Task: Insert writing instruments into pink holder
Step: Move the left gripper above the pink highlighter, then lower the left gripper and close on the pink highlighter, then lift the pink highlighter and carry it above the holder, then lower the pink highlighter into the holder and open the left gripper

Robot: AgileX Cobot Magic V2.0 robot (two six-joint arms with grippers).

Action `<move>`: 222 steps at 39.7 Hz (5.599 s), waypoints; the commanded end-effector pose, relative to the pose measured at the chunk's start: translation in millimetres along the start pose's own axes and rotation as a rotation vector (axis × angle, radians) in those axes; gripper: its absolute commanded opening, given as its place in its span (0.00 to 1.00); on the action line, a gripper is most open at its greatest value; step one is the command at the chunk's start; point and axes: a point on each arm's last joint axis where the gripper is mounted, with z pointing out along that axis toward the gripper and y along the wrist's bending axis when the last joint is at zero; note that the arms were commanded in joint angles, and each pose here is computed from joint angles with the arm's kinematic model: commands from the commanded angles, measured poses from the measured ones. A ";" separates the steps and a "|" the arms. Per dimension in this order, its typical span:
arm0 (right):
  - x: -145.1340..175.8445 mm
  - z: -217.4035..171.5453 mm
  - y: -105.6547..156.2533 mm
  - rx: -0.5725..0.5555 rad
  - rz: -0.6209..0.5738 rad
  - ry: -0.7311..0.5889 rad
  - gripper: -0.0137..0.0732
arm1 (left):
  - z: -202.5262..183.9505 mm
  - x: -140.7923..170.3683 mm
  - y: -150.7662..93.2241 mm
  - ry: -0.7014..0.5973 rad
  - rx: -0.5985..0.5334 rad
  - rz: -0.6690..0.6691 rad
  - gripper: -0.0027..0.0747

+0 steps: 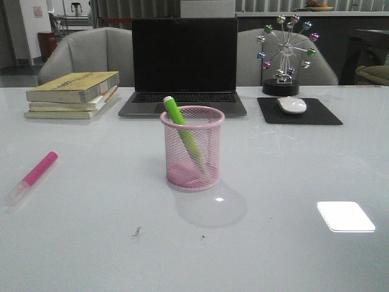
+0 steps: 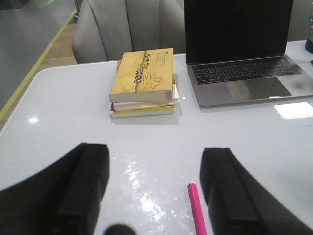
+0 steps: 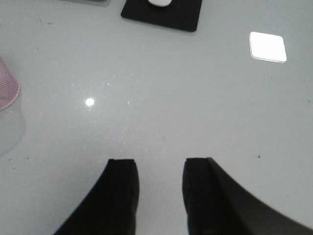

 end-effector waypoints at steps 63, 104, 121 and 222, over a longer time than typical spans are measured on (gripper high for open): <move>3.1 -5.9 -3.2 0.022 0.023 -0.052 0.58 | 199.2 -4.3 -27.2 0.741 0.202 -0.018 0.56; 9.4 -5.9 -5.6 0.050 0.000 0.017 0.58 | 262.4 90.5 -42.4 0.949 0.184 -0.037 0.54; 9.6 -5.9 -5.6 0.050 0.000 0.019 0.58 | 263.4 74.8 -44.4 0.896 0.189 -0.048 0.16; 10.9 -6.0 -6.4 0.058 -0.007 0.034 0.58 | 159.6 13.4 -221.0 -0.366 0.483 -0.120 0.55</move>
